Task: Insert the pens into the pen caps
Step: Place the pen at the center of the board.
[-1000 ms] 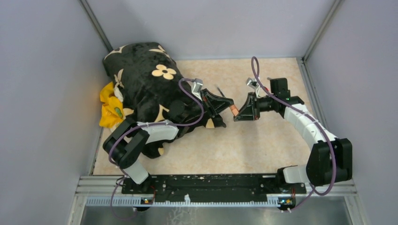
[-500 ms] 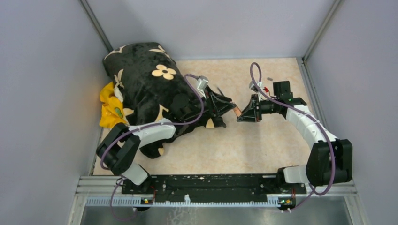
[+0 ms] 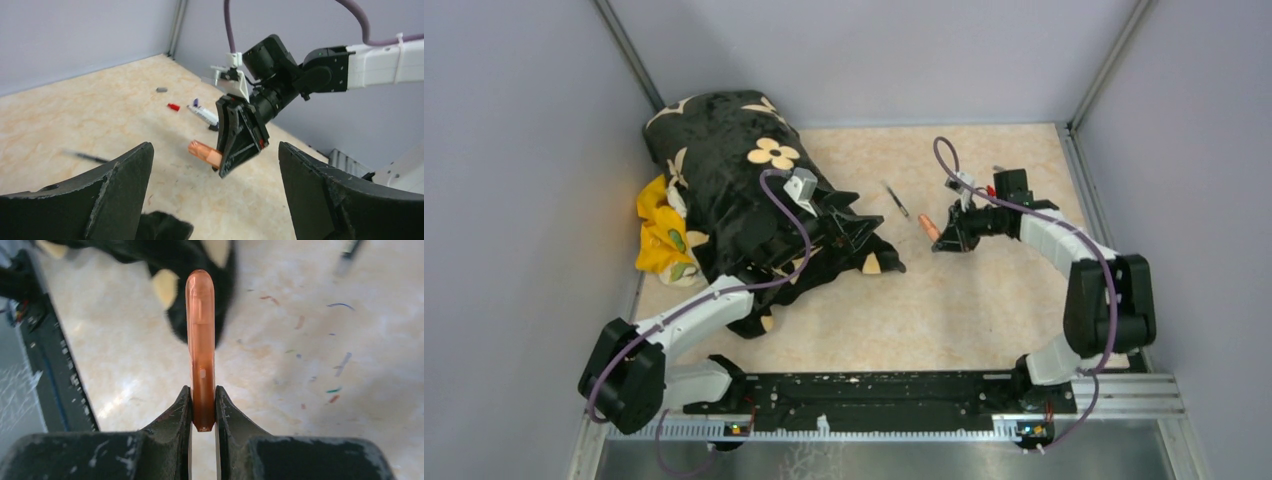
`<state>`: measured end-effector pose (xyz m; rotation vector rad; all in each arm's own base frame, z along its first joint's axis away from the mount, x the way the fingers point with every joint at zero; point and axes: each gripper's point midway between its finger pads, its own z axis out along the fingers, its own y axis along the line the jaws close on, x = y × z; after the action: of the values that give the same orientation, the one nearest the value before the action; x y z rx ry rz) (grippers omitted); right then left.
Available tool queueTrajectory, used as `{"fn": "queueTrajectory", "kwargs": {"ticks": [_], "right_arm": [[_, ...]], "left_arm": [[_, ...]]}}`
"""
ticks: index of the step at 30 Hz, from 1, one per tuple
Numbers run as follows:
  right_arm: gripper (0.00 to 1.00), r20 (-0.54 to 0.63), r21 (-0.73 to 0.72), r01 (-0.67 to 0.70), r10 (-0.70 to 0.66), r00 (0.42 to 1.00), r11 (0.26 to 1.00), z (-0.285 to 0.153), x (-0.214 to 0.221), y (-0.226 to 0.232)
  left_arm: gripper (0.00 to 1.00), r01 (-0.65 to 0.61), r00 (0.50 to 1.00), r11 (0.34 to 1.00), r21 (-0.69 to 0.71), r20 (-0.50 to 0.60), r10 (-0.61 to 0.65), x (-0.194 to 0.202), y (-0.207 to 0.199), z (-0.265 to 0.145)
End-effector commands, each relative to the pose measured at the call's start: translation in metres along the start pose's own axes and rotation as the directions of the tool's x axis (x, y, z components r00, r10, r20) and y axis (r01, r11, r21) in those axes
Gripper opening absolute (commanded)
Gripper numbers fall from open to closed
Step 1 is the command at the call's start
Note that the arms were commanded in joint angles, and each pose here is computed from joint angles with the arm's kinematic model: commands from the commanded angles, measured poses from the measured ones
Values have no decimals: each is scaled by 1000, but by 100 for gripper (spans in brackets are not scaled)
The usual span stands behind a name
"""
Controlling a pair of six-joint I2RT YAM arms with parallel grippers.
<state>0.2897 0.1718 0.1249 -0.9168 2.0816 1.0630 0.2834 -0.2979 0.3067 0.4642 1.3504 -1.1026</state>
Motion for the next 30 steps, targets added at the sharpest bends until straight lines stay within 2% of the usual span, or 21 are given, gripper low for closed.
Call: {"fn": "queueTrajectory", "kwargs": {"ticks": [1, 7, 14, 20, 22, 27, 30], "right_arm": [[0, -28, 243, -58, 67, 997, 968, 6, -18, -69], [0, -102, 389, -109, 161, 982, 915, 34, -15, -118], [1, -143, 385, -186, 258, 956, 904, 63, -10, -152], [6, -157, 355, -215, 285, 946, 910, 76, -8, -158], [12, -155, 339, -220, 285, 946, 915, 77, -9, -156], [43, -121, 322, -162, 210, 970, 933, 63, -29, -139], [52, -89, 323, -99, 135, 987, 941, 45, -48, -123]], "left_arm": [[99, -35, 998, 992, -121, -56, 28, 25, 25, -20], [99, -54, 994, 983, -175, -99, 37, 35, 35, -31], [99, -63, 993, 977, -202, -111, 41, 35, 39, -38], [99, 13, 996, 982, -186, -84, -29, 33, 29, -42], [99, 55, 995, 986, -159, -68, -66, 33, 21, -45], [99, 165, 984, 979, -118, -44, -171, 35, 8, -52], [99, 243, 969, 967, -83, -36, -246, 35, -3, -56]]}}
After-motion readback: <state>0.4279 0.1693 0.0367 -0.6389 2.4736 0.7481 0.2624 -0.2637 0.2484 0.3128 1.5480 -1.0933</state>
